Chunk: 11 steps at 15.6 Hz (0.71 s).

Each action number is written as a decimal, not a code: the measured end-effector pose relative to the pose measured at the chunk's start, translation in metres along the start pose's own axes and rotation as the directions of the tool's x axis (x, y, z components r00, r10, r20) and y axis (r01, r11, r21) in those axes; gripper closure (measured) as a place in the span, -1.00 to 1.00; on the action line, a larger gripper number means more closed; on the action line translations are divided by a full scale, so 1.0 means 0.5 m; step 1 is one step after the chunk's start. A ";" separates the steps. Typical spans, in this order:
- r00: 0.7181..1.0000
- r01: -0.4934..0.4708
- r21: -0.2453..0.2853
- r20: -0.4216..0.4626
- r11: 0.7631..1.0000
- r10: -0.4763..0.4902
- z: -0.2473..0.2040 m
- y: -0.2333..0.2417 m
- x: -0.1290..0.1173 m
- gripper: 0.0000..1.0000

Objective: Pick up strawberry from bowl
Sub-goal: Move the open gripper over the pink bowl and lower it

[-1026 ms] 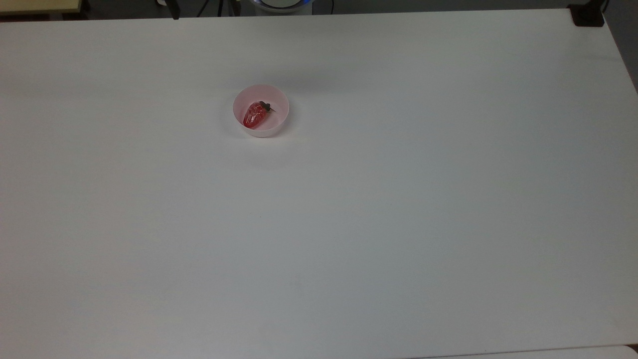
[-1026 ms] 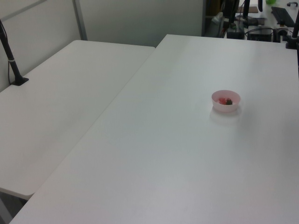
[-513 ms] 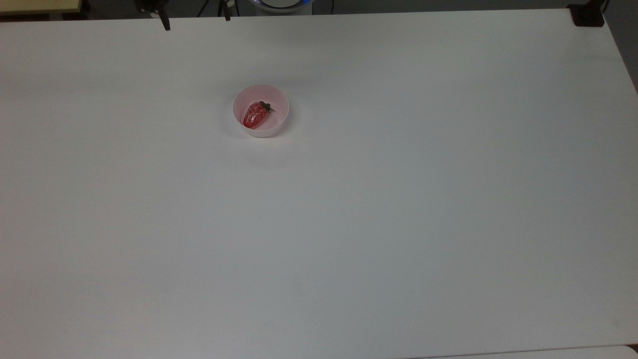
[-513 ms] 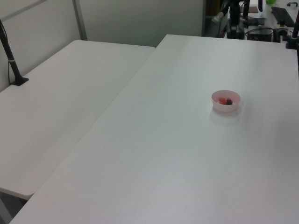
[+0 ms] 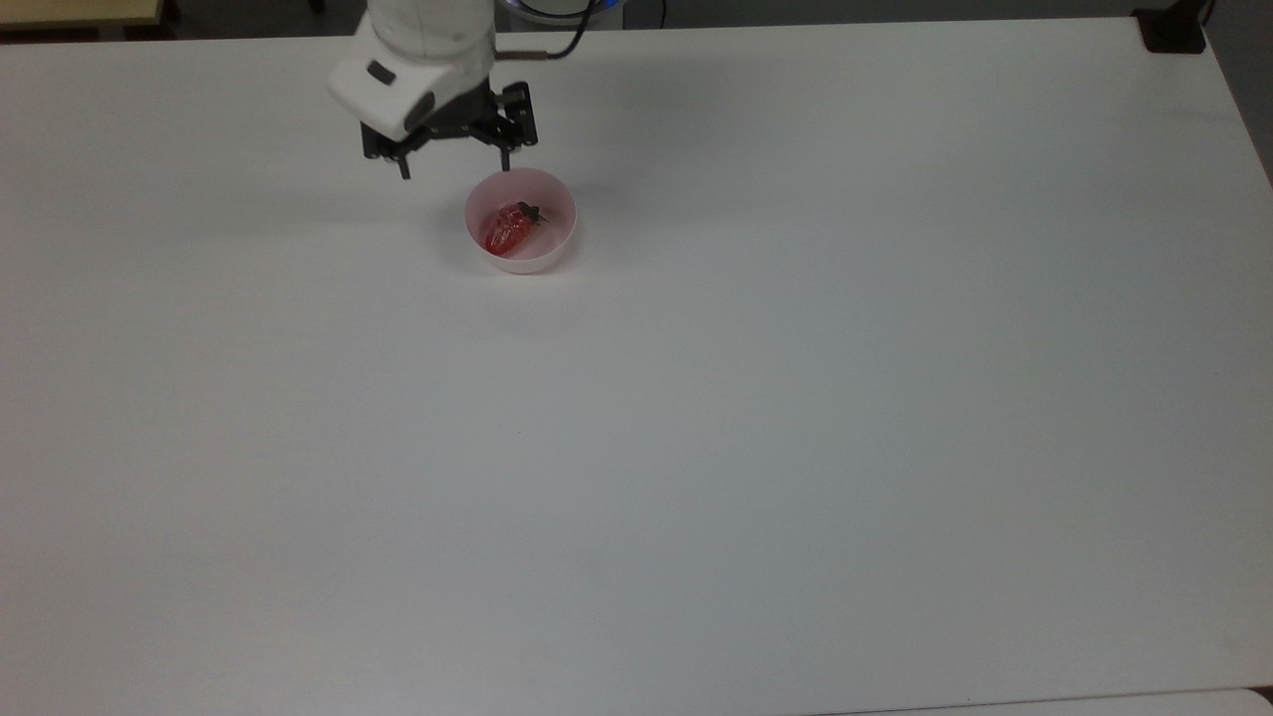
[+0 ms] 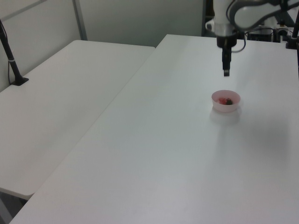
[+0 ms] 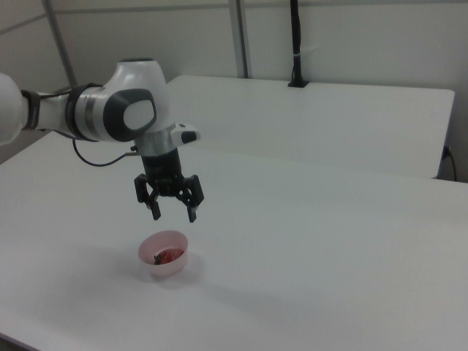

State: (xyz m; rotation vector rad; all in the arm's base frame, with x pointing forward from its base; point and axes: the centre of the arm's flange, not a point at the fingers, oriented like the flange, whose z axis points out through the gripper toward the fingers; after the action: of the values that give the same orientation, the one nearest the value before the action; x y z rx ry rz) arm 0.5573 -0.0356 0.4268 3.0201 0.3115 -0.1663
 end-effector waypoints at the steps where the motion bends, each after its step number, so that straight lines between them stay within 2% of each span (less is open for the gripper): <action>1: 1.000 0.004 0.003 0.014 1.000 -0.005 0.018 -0.009 0.004 -0.87; 3: 0.999 -0.016 0.006 0.040 1.000 0.016 0.046 -0.023 0.012 -0.42; 6: 0.992 -0.093 0.005 0.082 0.996 0.093 0.091 -0.042 0.026 -0.36; 11: 0.978 -0.165 0.001 0.133 0.986 0.164 0.154 -0.100 0.050 -0.38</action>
State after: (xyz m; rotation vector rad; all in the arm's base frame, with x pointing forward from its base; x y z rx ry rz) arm 0.5635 0.0097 0.3435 3.0094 0.0485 -0.3537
